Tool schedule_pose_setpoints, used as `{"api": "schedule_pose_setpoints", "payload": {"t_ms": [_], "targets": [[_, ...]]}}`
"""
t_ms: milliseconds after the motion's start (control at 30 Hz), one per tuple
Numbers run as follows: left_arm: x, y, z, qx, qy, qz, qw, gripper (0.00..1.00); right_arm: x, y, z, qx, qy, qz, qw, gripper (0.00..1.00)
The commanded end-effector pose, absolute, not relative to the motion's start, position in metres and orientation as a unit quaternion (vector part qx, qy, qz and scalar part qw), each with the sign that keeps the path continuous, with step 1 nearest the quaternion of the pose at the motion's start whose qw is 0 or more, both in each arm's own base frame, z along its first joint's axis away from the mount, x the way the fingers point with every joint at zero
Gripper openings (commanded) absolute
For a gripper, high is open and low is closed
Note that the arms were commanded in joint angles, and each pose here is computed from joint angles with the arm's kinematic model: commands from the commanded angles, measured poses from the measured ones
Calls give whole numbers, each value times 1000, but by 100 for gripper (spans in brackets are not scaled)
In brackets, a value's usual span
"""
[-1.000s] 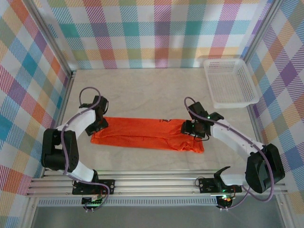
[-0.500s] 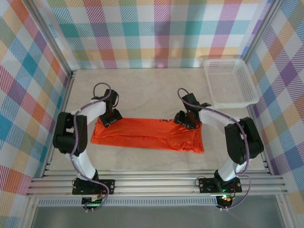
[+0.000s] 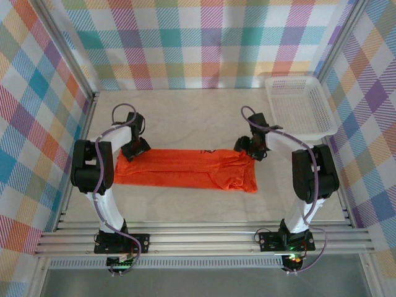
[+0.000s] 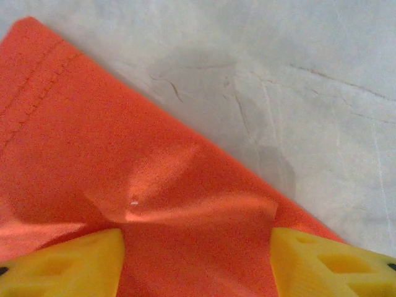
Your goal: Fold the inside-out t-shirt
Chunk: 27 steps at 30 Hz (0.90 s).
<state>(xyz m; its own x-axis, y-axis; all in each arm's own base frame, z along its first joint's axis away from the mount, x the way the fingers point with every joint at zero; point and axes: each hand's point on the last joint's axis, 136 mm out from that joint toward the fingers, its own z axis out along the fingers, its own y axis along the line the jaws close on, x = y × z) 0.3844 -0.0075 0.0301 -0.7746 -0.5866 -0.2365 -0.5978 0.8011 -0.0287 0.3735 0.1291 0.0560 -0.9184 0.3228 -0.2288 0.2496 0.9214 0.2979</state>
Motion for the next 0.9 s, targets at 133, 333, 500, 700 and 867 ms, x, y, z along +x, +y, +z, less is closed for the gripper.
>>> {"api": "schedule_pose_setpoints", "payload": {"t_ms": [133, 333, 500, 700, 867], "targets": [[380, -16, 106, -260, 949, 42, 176, 68, 345, 113, 62, 97, 981, 103, 129, 100], [364, -39, 107, -248, 955, -33, 160, 68, 313, 129, 29, 76, 984, 145, 70, 100], [356, -39, 107, -257, 952, -56, 155, 68, 295, 151, 22, 56, 984, 158, 56, 92], [355, -40, 108, -260, 951, -67, 154, 68, 287, 174, 14, 35, 987, 151, 45, 72], [355, -39, 111, -259, 951, -70, 155, 67, 286, 174, 8, 39, 990, 130, 44, 54]]}}
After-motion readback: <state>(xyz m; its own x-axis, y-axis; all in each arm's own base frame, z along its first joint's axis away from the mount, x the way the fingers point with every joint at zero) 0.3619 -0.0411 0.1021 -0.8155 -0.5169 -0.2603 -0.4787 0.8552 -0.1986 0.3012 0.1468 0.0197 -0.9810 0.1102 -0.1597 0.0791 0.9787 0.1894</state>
